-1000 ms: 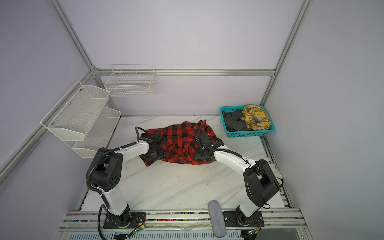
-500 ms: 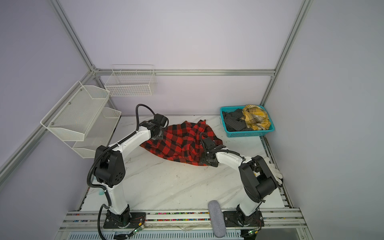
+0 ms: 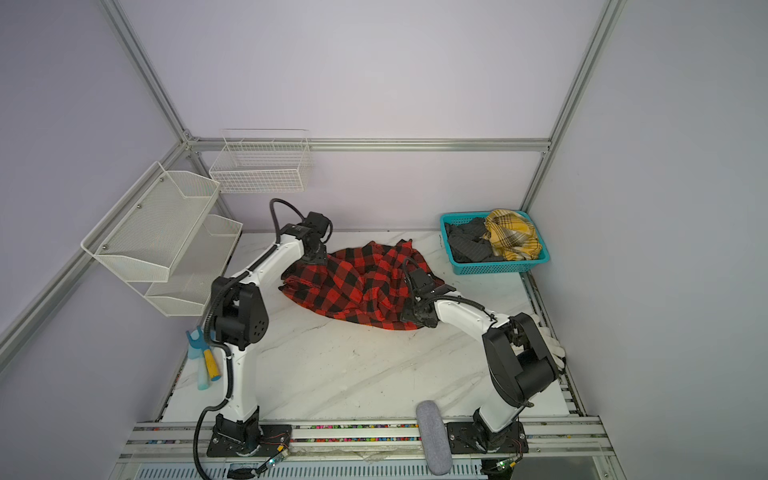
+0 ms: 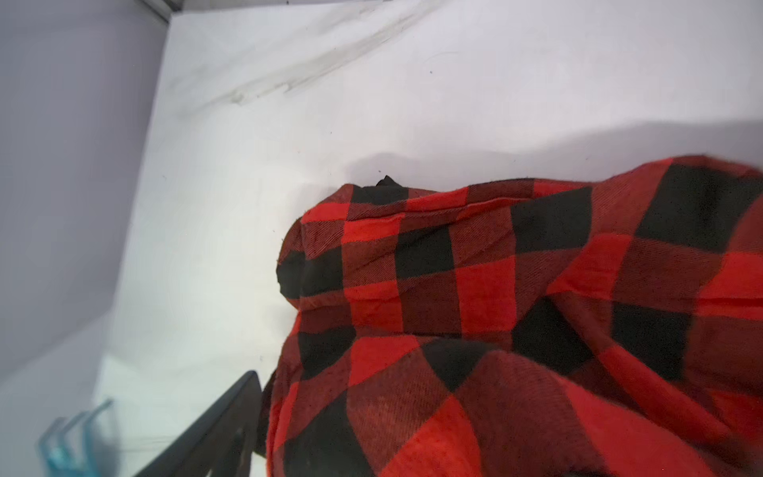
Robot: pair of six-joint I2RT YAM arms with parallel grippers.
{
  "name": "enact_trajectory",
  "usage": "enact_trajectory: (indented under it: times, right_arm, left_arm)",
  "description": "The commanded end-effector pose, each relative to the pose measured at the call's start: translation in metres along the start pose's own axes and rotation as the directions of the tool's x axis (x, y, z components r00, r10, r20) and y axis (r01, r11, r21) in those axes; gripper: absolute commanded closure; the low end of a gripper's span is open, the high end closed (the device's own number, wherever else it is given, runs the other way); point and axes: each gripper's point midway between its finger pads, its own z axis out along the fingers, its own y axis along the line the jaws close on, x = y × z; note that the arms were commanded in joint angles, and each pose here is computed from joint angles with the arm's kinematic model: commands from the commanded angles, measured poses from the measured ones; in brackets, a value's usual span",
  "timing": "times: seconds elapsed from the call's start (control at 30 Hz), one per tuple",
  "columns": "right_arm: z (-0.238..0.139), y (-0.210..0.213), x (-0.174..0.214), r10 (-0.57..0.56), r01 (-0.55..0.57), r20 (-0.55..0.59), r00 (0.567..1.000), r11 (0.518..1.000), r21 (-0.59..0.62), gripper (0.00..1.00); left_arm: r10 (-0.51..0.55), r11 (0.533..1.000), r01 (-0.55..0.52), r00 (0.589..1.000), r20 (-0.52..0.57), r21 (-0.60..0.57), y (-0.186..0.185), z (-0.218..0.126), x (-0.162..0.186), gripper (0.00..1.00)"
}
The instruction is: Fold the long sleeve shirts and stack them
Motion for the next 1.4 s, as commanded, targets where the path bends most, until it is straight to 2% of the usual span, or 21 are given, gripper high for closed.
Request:
enact_trajectory:
  times: [0.0,0.13,0.17,0.3,0.33,0.5,0.67,0.77,0.83,0.9,0.93,0.97,1.1,1.13,1.2,1.27,1.3,1.37]
  right_arm:
    - [-0.023,0.006,-0.012,-0.027,0.027,0.035,0.999,1.0,-0.013,0.34]
    - [-0.034,0.016,-0.019,-0.04,0.042,0.056,0.998,0.998,-0.046,0.34]
    - [-0.037,0.018,-0.021,-0.042,0.045,0.062,0.997,0.997,-0.054,0.34]
    - [-0.045,0.031,-0.024,-0.058,0.063,0.07,0.996,0.994,-0.086,0.35]
    - [-0.045,0.033,-0.023,-0.063,0.069,0.07,0.996,0.994,-0.088,0.35]
    - [-0.051,0.042,-0.019,-0.076,0.083,0.074,0.994,0.99,-0.111,0.35]
    - [-0.047,0.046,-0.013,-0.077,0.083,0.057,0.995,0.989,-0.123,0.35]
    - [-0.048,0.046,-0.011,-0.072,0.078,0.056,0.996,0.989,-0.126,0.35]
    - [-0.049,0.045,-0.011,-0.069,0.075,0.057,0.996,0.99,-0.122,0.35]
    - [-0.05,0.044,-0.012,-0.065,0.072,0.062,0.996,0.991,-0.117,0.37]
    - [-0.051,0.043,-0.012,-0.063,0.07,0.064,0.996,0.991,-0.117,0.37]
    - [-0.051,0.043,-0.012,-0.058,0.066,0.064,0.996,0.991,-0.118,0.38]
    - [-0.051,0.045,-0.012,-0.045,0.053,0.063,0.997,0.99,-0.129,0.38]
    - [-0.051,0.045,-0.011,-0.043,0.051,0.062,0.997,0.99,-0.131,0.38]
    - [-0.051,0.046,-0.012,-0.041,0.049,0.063,0.997,0.99,-0.134,0.38]
    - [-0.052,0.048,-0.013,-0.043,0.051,0.064,0.997,0.989,-0.138,0.38]
    - [-0.052,0.048,-0.014,-0.044,0.053,0.064,0.997,0.989,-0.138,0.38]
    - [-0.053,0.05,-0.016,-0.043,0.053,0.069,0.997,0.988,-0.144,0.38]
  left_arm:
    - [-0.368,0.904,0.399,0.909,-0.195,0.152,0.067,-0.019,0.032,0.21]
    - [-0.384,0.908,0.406,0.905,-0.183,0.103,0.104,-0.025,0.074,0.17]
    - [-0.401,0.899,0.426,0.894,-0.202,0.1,0.11,-0.021,0.086,0.16]
    - [-0.497,0.806,0.567,0.805,-0.325,0.172,0.115,0.0,0.127,0.18]
    - [-0.499,0.799,0.574,0.8,-0.333,0.182,0.114,0.001,0.131,0.18]
    - [-0.499,0.801,0.569,0.806,-0.319,0.184,0.114,0.011,0.136,0.17]
    - [-0.507,0.778,0.581,0.805,-0.308,0.239,0.101,0.029,0.1,0.18]
    - [-0.518,0.764,0.583,0.81,-0.276,0.277,0.095,0.036,0.061,0.28]
    - [-0.517,0.764,0.577,0.815,-0.261,0.288,0.092,0.045,0.038,0.49]
    - [-0.514,0.761,0.572,0.819,-0.255,0.305,0.088,0.051,0.017,0.78]
    - [-0.515,0.758,0.57,0.821,-0.246,0.316,0.087,0.051,0.008,0.83]
    - [-0.516,0.757,0.565,0.825,-0.232,0.328,0.085,0.051,-0.003,0.83]
    - [-0.509,0.783,0.529,0.847,-0.152,0.327,0.089,0.049,-0.028,0.73]
    - [-0.508,0.788,0.525,0.85,-0.141,0.321,0.091,0.048,-0.03,0.64]
    - [-0.497,0.812,0.512,0.858,-0.128,0.279,0.099,0.045,-0.026,0.37]
    - [-0.481,0.847,0.494,0.87,-0.112,0.198,0.111,0.037,-0.015,0.24]
    - [-0.469,0.865,0.48,0.877,-0.1,0.148,0.119,0.031,-0.007,0.2]
    - [-0.462,0.879,0.47,0.882,-0.095,0.083,0.133,0.018,0.011,0.21]
